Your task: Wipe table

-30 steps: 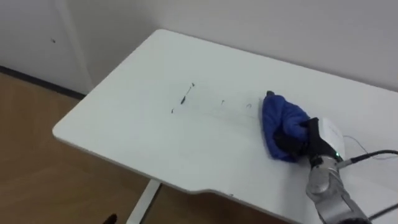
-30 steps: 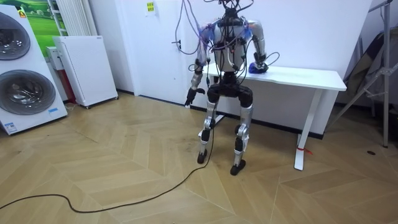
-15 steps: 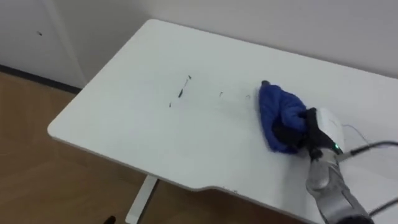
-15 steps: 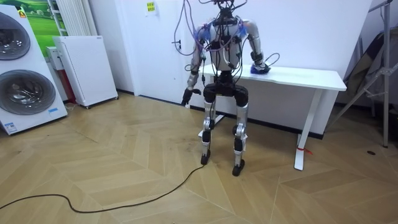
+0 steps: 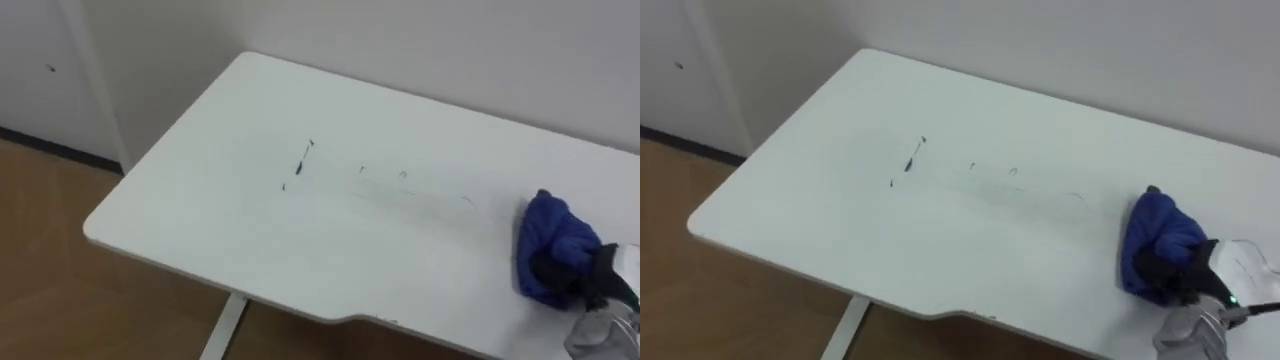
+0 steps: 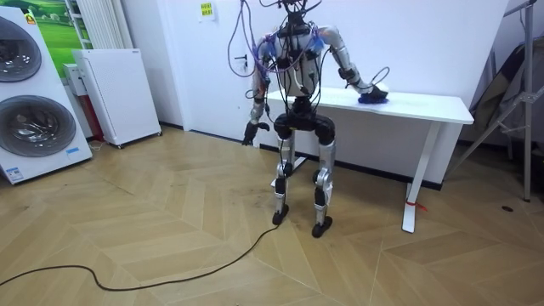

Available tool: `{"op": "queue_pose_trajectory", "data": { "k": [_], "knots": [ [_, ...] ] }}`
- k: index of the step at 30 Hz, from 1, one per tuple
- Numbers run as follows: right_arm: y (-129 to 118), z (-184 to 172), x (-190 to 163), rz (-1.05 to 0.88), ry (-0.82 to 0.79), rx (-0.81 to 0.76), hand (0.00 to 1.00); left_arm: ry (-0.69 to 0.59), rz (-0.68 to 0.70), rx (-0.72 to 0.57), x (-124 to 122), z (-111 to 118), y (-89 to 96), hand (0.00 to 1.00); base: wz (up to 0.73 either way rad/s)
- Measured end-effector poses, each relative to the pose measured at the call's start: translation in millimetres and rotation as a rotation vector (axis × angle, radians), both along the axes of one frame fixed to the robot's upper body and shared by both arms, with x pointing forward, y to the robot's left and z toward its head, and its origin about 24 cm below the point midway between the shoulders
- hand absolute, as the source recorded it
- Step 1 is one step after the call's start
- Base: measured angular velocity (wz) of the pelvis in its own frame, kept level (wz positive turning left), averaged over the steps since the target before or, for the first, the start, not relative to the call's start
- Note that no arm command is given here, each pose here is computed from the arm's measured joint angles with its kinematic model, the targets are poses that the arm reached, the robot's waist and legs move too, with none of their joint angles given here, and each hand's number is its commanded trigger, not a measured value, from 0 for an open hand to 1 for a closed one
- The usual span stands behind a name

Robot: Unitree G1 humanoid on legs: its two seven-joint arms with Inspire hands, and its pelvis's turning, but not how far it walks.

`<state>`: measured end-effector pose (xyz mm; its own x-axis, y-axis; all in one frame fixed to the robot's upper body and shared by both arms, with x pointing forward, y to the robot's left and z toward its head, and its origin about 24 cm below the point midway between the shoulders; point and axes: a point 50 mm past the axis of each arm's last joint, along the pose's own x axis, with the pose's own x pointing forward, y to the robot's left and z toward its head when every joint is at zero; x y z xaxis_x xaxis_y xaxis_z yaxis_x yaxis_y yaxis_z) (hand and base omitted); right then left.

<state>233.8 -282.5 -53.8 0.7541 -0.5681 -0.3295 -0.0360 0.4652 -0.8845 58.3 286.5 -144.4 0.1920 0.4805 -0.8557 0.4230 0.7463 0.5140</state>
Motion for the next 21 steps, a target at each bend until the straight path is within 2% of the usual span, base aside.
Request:
{"op": "queue_pose_trajectory", "data": {
  "k": [1, 2, 4, 5, 7, 9, 12, 14, 16, 17, 19, 21],
  "knots": [
    [28, 8, 18, 0.135, -0.002, -0.017, 1.0, 0.005, -0.024, -0.013, 5, -2, -5.7, 0.0, -0.47],
    [41, 13, 28, 0.203, -0.007, -0.027, 1.0, 0.006, -0.024, -0.023, 8, -2, -8.0, 0.0, -0.39],
    [101, 37, 57, 0.425, -0.064, 0.002, 1.0, -0.002, -0.037, -0.055, 21, -3, -18.2, 0.0, 0.1],
    [118, 47, 67, 0.508, -0.089, -0.002, 1.0, -0.023, -0.056, -0.068, 29, -2, -22.5, 0.0, 0.39],
    [123, 52, 74, 0.545, -0.101, 0.012, 1.0, -0.04, -0.068, -0.073, 33, -1, -24.7, 0.0, 0.67],
    [112, 45, 71, 0.5, -0.071, 0.02, 1.0, -0.03, -0.061, -0.06, 24, 0, -21.1, 0.0, 0.75],
    [74, 17, 44, 0.347, -0.034, 0.122, 1.0, 0.04, -0.019, -0.026, -7, 0, -6.4, 0.0, 0.7],
    [46, 4, 21, 0.23, -0.047, 0.166, 1.0, 0.065, 0.034, 0.005, -24, 3, 8.0, 0.0, 0.64],
    [8, -11, -13, 0.051, -0.042, 0.191, 1.0, 0.105, 0.092, 0.05, -43, 9, 25.7, 0.0, 0.46],
    [-12, -16, -30, -0.036, -0.032, 0.188, 1.0, 0.114, 0.108, 0.063, -47, 11, 30.7, 0.0, 0.3],
    [-33, -19, -49, -0.128, -0.007, 0.168, 1.0, 0.126, 0.112, 0.071, -53, 12, 33.1, 0.0, 0.01],
    [-44, -22, -61, -0.171, 0.018, 0.155, 1.0, 0.124, 0.107, 0.065, -53, 11, 32.6, 0.0, -0.14]
  ]
}}
